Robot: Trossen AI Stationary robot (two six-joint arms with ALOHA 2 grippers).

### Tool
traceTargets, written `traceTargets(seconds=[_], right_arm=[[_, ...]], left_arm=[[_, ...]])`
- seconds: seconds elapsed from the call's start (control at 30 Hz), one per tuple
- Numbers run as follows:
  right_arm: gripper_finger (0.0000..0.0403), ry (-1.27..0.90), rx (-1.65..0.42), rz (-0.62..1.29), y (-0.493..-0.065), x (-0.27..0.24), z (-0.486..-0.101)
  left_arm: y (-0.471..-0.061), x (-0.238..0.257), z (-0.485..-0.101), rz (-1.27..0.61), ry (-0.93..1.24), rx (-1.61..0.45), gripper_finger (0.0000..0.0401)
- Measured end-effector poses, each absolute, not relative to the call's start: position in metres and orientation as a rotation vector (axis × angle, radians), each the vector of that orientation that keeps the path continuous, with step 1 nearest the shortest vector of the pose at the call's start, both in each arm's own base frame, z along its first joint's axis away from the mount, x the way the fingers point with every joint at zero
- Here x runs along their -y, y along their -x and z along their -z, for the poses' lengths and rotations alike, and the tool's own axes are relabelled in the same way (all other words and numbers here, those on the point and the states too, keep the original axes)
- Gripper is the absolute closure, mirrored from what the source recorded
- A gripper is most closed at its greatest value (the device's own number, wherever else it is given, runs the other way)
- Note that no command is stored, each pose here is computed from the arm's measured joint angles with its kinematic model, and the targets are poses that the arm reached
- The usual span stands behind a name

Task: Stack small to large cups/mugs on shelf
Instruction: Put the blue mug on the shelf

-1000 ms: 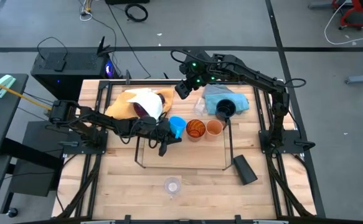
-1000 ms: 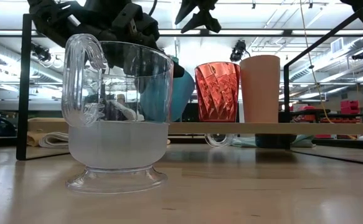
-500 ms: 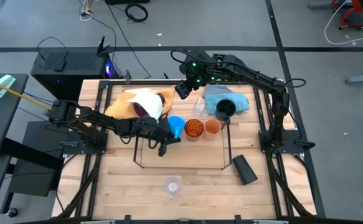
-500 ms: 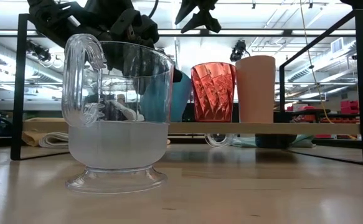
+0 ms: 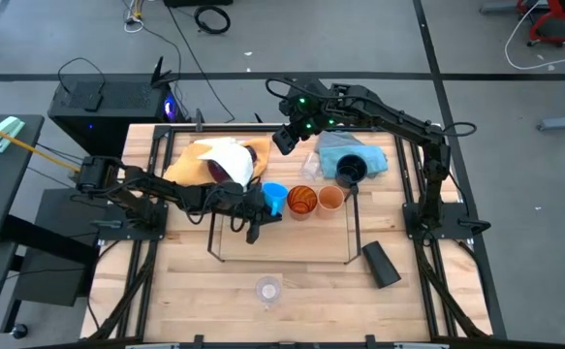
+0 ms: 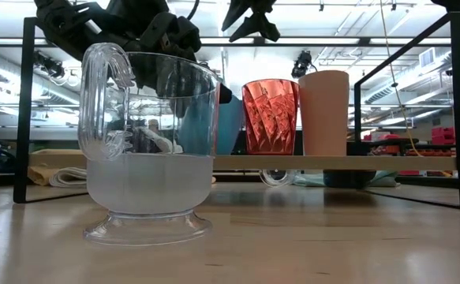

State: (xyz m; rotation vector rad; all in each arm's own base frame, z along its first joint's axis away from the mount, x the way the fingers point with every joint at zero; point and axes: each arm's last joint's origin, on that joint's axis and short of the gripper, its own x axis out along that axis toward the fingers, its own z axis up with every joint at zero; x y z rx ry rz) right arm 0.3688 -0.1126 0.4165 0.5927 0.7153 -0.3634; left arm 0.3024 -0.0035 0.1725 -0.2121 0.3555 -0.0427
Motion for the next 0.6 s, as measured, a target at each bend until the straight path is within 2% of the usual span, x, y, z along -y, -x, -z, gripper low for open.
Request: traceTargets(seconds=[0.37,0.6], right_arm=[[0.0257,-0.587,-0.716,0.361,-0.3688,0.1126,-0.4165],[0.0257,-0.585,-0.716,0.361,-0.3687,0.1129,-0.4165]], left_arm=[[-0.3023,0.0035,-0.1721,0.045,0.198,-0.36,0.0324],[-0.2995,0.0035,-0.1653,0.029,0.229,-0.442,0.031]])
